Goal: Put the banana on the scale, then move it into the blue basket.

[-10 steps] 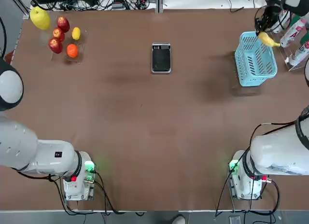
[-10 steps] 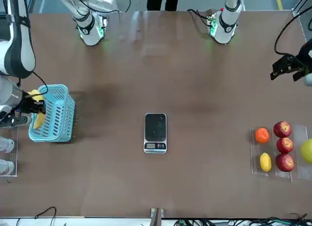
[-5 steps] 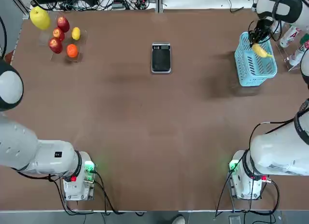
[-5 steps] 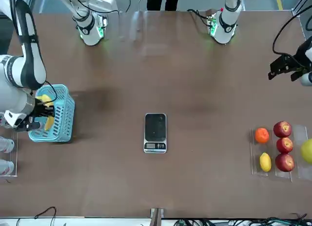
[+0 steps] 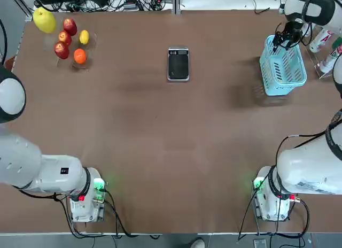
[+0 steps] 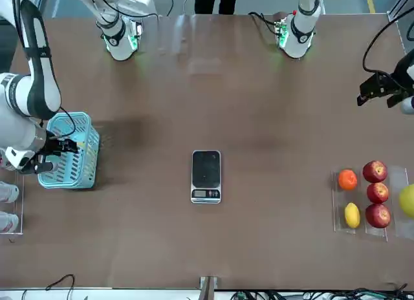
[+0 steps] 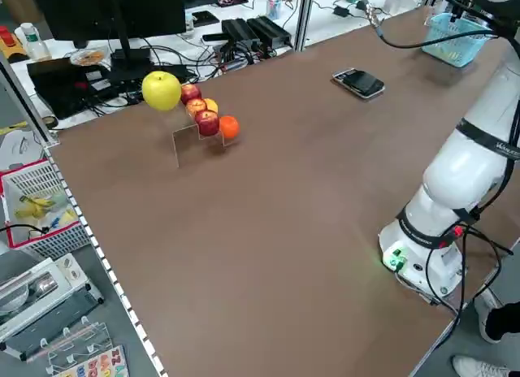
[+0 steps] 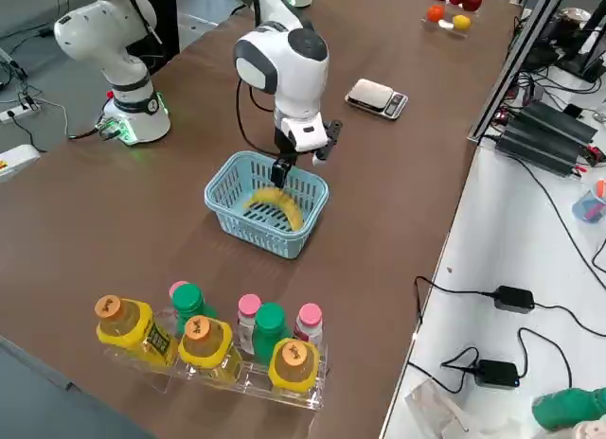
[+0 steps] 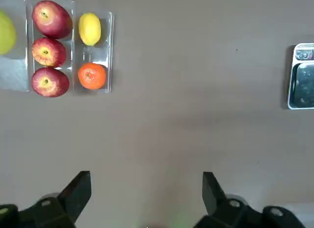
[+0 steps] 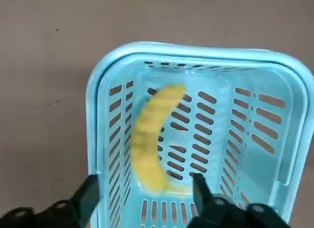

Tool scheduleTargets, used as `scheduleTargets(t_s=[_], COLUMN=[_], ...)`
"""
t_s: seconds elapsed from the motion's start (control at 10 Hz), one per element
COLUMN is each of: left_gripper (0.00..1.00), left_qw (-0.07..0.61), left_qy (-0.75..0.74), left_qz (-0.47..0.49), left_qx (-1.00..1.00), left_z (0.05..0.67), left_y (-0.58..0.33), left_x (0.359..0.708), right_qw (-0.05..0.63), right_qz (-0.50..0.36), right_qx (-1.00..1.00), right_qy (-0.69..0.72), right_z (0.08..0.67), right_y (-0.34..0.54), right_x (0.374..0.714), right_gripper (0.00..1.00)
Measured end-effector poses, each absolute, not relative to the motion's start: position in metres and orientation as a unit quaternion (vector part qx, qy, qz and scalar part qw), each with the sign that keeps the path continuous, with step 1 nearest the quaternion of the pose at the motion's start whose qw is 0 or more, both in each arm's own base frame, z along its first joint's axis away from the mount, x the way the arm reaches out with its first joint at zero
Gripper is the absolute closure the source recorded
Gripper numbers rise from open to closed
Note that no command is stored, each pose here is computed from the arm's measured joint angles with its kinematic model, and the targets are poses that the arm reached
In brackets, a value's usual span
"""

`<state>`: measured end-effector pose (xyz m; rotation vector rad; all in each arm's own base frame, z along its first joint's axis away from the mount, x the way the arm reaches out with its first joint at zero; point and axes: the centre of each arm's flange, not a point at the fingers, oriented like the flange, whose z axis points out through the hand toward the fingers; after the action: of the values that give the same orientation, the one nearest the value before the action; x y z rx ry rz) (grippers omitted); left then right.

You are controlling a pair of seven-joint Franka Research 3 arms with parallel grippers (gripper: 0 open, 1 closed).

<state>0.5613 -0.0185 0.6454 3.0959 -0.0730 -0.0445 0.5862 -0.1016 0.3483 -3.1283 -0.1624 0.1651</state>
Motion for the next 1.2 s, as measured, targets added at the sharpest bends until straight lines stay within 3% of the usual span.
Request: scheduleTargets(t_s=[0.1, 0.4, 0.9, 1.2], left_gripper=[0.00, 0.00, 0.00, 0.00], left_qw=[0.022, 0.022, 0.022, 0.022], left_qy=[-0.023, -0.023, -0.019, -0.013], left_qz=[-0.014, -0.014, -0.014, -0.014], left_qx=[0.999, 0.999, 0.999, 1.000], left_z=[0.645, 0.645, 0.646, 0.646], left_y=[-0.018, -0.018, -0.018, -0.018], left_x=[0.561, 0.561, 0.561, 0.561], right_qw=[0.001, -0.006, -0.011, -0.011], right_qz=[0.045, -0.002, -0.026, -0.021], right_qx=[-0.998, -0.999, -0.998, -0.999], right_qy=[-0.052, -0.043, -0.052, -0.023], right_z=[0.355, 0.428, 0.599, 0.614], right_y=[-0.101, -0.065, 0.012, 0.008], right_x=[0.589, 0.604, 0.570, 0.557], right_gripper=[0.00, 0.00, 0.00, 0.00])
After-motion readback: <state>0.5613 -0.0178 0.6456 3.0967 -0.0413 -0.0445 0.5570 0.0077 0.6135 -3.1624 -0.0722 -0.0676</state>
